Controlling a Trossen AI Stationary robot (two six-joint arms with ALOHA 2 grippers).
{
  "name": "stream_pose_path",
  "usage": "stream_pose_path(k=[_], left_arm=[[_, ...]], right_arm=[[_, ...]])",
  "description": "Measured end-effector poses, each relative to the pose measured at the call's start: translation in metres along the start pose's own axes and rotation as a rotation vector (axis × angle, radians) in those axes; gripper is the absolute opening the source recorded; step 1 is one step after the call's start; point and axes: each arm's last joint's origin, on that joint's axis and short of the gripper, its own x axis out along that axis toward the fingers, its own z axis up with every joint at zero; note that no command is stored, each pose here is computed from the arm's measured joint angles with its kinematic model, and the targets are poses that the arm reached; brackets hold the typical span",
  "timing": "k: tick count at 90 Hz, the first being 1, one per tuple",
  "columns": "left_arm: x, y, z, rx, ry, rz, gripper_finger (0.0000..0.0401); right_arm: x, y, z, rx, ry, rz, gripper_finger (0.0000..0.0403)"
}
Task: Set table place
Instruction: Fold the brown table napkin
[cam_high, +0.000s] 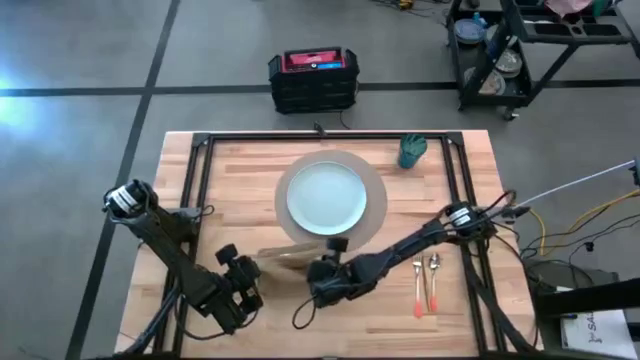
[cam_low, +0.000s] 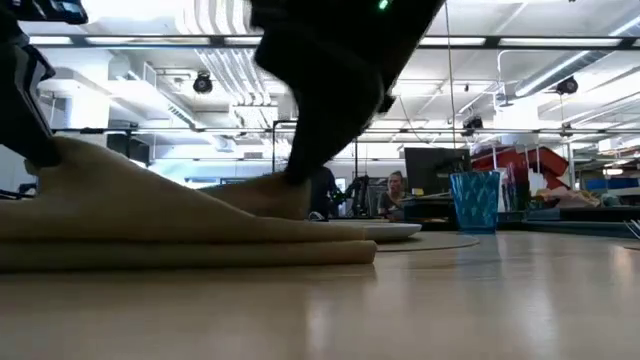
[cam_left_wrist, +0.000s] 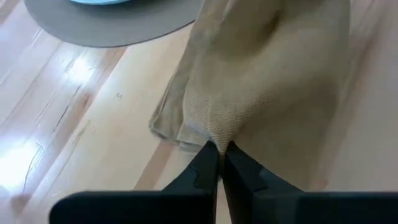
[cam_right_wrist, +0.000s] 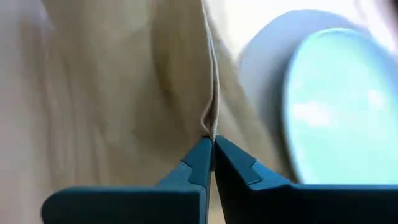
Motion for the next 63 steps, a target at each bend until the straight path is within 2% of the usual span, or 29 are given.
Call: stream_pose_path(k=[12, 29, 63], left_arm=[[-0.003, 0.006, 0.002, 0.025, -0.004, 0.039, 0.0], [-0.003, 0.011, 0.006, 0.031, -0.018, 0.072, 0.0], [0.004, 0.011, 0.004, 0.036, -0.021, 0.062, 0.0]], right_arm=[[-0.016, -0.005, 0.012, 0.007, -0.037, 0.008, 0.0], [-0.011, -0.013, 0.017, 0.006, -0.026, 0.001, 0.0], [-0.012, -0.013, 0.008, 0.051, 0.041, -0.011, 0.0]])
